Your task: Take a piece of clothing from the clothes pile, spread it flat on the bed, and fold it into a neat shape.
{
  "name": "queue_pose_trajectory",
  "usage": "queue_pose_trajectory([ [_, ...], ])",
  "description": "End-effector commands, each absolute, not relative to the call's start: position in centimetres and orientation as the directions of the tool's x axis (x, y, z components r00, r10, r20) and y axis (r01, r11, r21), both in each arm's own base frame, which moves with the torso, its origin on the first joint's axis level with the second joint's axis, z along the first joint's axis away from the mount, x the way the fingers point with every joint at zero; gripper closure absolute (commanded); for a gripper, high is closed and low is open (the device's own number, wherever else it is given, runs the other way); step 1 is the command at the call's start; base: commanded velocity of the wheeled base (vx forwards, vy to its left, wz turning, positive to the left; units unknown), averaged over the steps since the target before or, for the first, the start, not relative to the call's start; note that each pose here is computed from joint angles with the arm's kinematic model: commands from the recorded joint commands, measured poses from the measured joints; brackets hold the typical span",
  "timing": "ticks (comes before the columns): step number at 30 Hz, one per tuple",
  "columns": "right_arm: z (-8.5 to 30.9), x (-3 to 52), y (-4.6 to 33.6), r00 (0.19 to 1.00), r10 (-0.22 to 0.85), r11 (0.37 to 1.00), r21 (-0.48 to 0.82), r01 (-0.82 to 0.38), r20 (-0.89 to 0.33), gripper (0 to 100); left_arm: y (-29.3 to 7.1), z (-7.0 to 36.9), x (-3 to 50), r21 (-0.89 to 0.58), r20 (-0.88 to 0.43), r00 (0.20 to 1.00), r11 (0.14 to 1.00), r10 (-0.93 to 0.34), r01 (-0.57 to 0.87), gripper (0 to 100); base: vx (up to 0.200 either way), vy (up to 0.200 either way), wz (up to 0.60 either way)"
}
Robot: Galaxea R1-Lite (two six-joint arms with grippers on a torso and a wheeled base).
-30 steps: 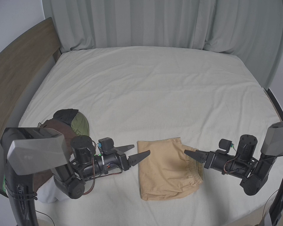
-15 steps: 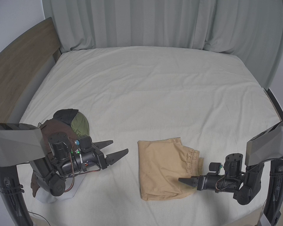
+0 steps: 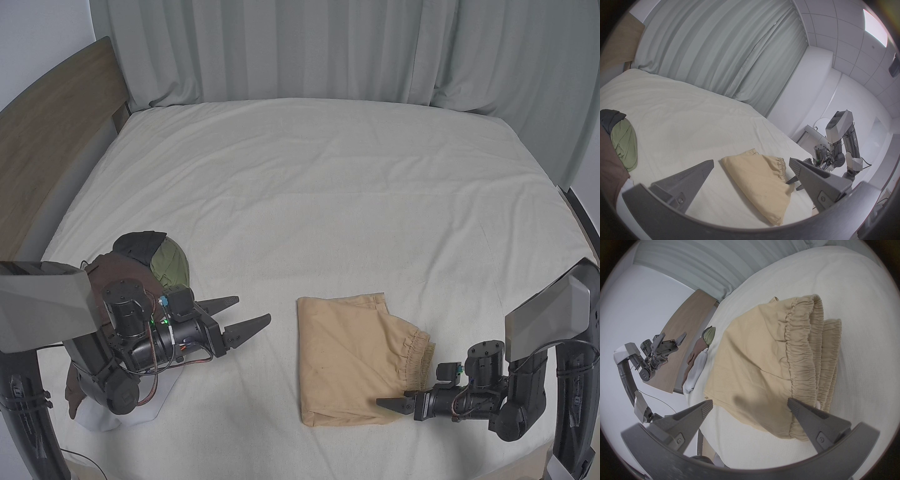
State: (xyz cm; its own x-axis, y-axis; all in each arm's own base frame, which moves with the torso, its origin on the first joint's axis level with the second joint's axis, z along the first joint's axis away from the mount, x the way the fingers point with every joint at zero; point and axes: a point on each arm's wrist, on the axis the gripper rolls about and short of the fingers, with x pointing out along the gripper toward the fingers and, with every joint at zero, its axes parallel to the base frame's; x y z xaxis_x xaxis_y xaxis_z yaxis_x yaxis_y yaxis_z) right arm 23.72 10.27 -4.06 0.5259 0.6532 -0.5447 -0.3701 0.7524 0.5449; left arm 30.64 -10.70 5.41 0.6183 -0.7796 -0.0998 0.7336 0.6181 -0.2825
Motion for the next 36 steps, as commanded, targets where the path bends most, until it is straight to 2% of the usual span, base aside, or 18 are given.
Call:
queue_pose_trajectory([
  [1,-1.1,24.7,10.6,0.59,0.675,0.727,0.536,-0.429,-0.442,0,-10.7,5.3,30.6,-0.283,-0.102,0.618,0.618,-0.78,0.734,0,0.0,0.0,0.0],
  [5,2.3,26.1,10.6,0.663,0.682,0.701,0.536,-0.47,-0.31,0,-10.7,5.2,30.6,-0.269,-0.104,0.617,0.62,-0.78,0.737,0,0.0,0.0,0.0],
  [11,3.1,28.4,9.8,0.724,0.646,0.71,0.54,-0.452,-0.244,0,-10.8,5.1,30.5,-0.249,-0.109,0.613,0.619,-0.782,0.745,0,0.0,0.0,0.0],
  [23,-2.6,30.1,9.3,0.714,0.593,0.756,0.561,-0.337,-0.371,0,-10.6,5.1,30.6,-0.208,-0.109,0.619,0.627,-0.778,0.751,0,0.0,0.0,0.0],
  [36,-3.2,30.4,9.3,0.725,0.573,0.77,0.554,-0.316,-0.382,0,-10.5,5.2,30.5,-0.205,-0.106,0.62,0.627,-0.778,0.752,0,0.0,0.0,0.0],
])
